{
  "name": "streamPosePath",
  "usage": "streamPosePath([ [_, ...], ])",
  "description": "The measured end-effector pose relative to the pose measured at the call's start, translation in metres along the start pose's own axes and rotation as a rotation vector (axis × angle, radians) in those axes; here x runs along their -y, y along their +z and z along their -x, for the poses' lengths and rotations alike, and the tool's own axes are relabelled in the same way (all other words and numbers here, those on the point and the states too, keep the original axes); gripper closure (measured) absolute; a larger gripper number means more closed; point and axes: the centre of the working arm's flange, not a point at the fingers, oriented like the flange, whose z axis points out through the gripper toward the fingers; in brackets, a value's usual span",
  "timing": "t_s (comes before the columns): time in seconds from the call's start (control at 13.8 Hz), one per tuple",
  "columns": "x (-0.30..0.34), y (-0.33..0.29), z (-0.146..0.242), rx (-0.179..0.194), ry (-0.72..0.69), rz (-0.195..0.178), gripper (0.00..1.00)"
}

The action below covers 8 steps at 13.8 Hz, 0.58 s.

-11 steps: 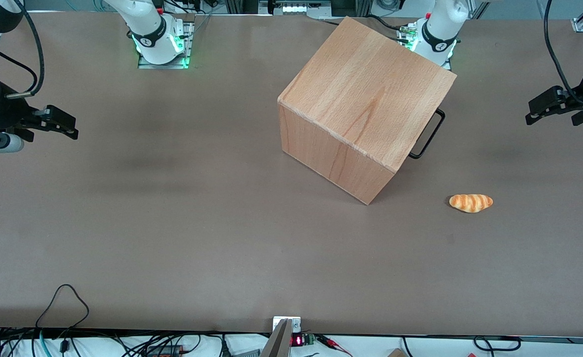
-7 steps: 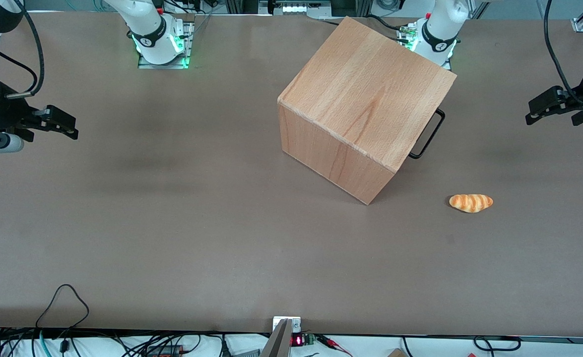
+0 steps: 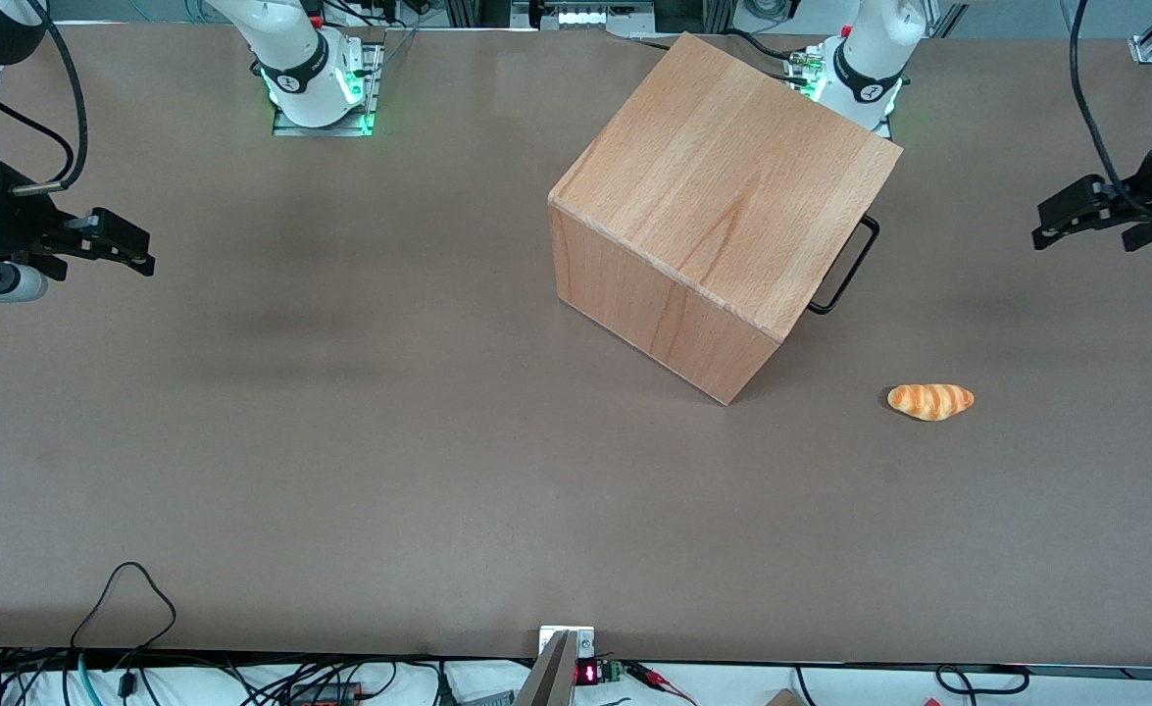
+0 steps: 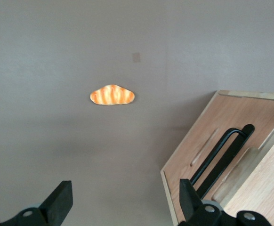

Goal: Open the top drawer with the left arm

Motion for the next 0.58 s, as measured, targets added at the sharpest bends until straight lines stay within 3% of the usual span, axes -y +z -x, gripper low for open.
streamPosePath([
  [0.22,-0.006,0.043,-0.009,0.057,0.011,0.039,0.00],
  [0.36,-0.012,0.079,-0.011,0.104,0.114,0.056,0.00],
  [0.58,-0.020,0.119,-0.013,0.114,0.236,0.078,0.00],
])
